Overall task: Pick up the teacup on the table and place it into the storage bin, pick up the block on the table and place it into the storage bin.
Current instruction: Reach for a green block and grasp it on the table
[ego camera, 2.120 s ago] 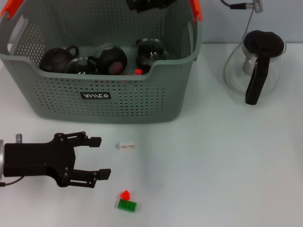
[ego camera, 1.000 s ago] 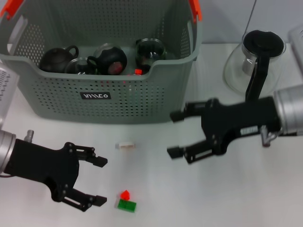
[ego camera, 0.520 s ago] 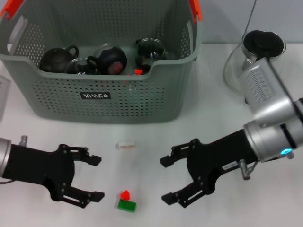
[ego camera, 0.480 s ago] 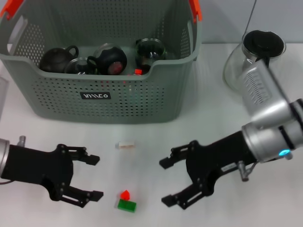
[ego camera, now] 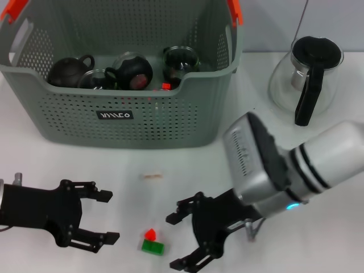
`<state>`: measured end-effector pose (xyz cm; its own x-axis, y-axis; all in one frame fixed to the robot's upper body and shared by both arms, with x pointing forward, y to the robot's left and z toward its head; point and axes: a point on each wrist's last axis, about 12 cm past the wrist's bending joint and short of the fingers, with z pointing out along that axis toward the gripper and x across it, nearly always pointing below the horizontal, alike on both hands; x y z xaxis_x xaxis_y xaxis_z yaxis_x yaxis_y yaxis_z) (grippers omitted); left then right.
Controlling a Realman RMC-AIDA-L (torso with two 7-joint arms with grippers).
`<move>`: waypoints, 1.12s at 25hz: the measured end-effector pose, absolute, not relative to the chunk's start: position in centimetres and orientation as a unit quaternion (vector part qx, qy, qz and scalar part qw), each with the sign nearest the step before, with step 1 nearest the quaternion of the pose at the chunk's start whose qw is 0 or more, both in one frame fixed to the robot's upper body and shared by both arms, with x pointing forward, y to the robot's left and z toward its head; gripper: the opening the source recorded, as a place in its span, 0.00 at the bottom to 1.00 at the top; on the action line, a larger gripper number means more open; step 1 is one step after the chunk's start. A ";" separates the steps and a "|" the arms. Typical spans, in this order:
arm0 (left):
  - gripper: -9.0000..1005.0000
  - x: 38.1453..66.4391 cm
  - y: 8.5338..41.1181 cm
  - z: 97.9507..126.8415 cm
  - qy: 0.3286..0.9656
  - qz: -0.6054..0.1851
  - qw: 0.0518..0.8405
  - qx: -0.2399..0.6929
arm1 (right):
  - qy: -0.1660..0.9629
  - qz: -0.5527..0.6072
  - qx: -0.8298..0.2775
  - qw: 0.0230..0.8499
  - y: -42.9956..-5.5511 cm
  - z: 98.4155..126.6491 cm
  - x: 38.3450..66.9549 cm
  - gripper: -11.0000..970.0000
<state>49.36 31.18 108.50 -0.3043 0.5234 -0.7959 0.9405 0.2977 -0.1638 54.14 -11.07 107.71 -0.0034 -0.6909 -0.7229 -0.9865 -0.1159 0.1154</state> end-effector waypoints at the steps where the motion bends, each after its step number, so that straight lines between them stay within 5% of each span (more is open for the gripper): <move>1: 0.88 49.3 31.2 108.5 0.739 -0.326 0.320 0.495 | 0.624 0.325 -0.675 0.223 -10.6 107.4 54.0 0.93; 28: 0.88 49.3 30.9 108.2 0.738 -0.335 0.317 0.493 | 0.628 0.305 -0.683 0.215 -7.8 105.7 52.5 0.90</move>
